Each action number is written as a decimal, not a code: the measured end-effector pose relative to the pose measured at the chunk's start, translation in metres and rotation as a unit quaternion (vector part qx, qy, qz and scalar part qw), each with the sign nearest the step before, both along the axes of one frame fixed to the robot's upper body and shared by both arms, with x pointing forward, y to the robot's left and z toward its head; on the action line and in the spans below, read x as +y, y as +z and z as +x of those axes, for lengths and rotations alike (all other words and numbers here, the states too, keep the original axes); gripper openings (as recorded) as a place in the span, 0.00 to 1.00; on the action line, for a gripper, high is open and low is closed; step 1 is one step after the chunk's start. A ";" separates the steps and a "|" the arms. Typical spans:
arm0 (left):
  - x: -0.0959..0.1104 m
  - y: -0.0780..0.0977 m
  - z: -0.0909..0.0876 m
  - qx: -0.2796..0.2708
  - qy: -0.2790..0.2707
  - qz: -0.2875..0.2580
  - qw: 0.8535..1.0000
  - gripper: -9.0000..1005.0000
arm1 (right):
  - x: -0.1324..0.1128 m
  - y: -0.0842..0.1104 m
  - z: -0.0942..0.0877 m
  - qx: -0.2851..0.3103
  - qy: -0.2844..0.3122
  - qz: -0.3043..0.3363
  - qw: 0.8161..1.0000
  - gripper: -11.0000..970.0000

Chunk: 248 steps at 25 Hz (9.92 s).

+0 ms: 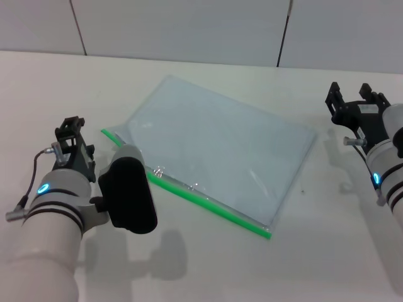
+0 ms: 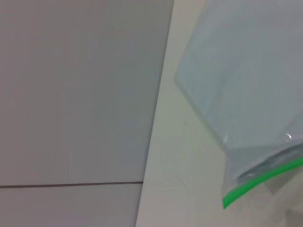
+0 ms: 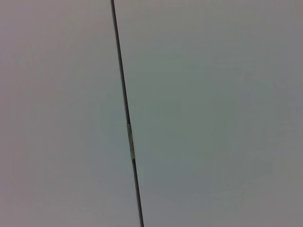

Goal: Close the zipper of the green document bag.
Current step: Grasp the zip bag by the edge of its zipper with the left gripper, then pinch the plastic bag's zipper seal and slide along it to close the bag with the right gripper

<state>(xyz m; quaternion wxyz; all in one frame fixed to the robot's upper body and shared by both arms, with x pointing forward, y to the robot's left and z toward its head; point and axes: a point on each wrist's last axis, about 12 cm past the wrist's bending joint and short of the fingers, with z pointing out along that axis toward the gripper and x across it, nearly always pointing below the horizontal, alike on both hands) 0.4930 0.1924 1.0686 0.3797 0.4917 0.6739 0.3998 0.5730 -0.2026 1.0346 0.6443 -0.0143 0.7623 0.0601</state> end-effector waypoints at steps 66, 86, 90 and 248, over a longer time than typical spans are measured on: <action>-0.001 -0.024 0.039 0.003 -0.045 0.029 0.999 0.56 | 0.002 0.000 -0.001 0.001 0.000 0.004 1.000 0.59; 0.001 -0.032 0.048 0.011 -0.051 0.044 0.998 0.56 | 0.003 0.000 -0.001 0.001 0.003 0.003 1.000 0.59; 0.003 -0.032 0.050 0.014 -0.050 0.042 0.998 0.56 | 0.003 0.000 -0.001 0.001 0.004 0.003 1.000 0.59; -0.047 -0.011 0.045 -0.158 -0.163 -0.067 0.972 0.06 | 0.102 0.016 -0.044 -0.096 0.348 -0.122 0.924 0.56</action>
